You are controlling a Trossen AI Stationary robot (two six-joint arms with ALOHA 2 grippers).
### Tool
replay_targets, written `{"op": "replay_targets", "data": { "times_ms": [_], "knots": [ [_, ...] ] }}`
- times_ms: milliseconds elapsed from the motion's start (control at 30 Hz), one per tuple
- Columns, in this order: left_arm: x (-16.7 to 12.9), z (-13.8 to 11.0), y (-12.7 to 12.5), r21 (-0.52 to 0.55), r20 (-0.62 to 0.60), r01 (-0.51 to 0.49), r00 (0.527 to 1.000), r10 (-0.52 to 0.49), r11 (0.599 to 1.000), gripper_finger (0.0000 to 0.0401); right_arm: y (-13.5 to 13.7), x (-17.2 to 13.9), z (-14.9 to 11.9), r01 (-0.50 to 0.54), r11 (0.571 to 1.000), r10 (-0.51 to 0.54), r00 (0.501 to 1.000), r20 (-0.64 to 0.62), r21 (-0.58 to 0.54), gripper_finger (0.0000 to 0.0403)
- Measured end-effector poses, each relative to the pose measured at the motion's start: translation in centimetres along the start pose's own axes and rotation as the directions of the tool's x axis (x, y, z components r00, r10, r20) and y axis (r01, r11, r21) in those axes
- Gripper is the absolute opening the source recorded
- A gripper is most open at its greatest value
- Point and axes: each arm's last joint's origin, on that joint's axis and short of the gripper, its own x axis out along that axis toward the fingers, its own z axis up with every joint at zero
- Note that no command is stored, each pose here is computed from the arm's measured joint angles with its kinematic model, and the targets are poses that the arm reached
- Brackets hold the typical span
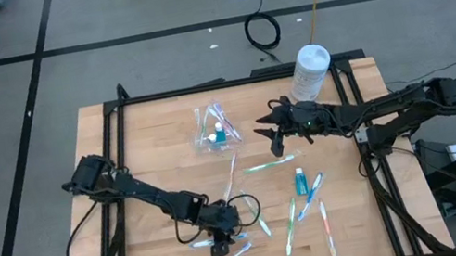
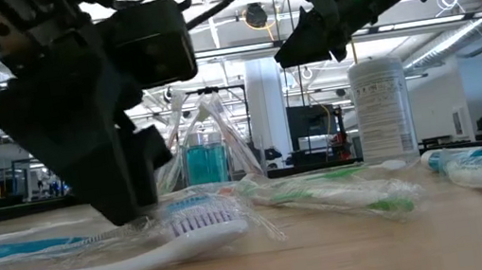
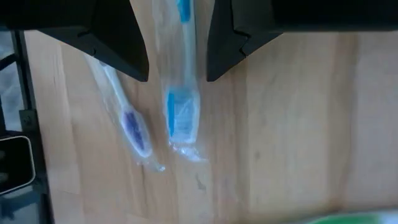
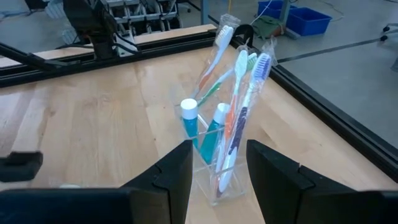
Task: Pick & Place toothbrushing station
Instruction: Put the blue toothbrush into the transparent organizer
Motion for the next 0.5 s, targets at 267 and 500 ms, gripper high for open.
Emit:
{"op": "replay_targets", "data": {
  "times_ms": [267,500],
  "knots": [
    [0.4,0.2,1.2,0.031,-0.036,0.053,0.998,-0.052,0.998,0.0147,0.0,0.0,0.0,0.001,1.000,-0.001,1.000,-0.002,0.000,0.0141],
    [0.2,0.6,1.9,0.025,-0.024,0.066,0.998,-0.065,0.998,0.0042,0.0,0.0,0.0,0.000,1.000,0.000,1.000,0.001,0.000,0.0141]
  ]
}}
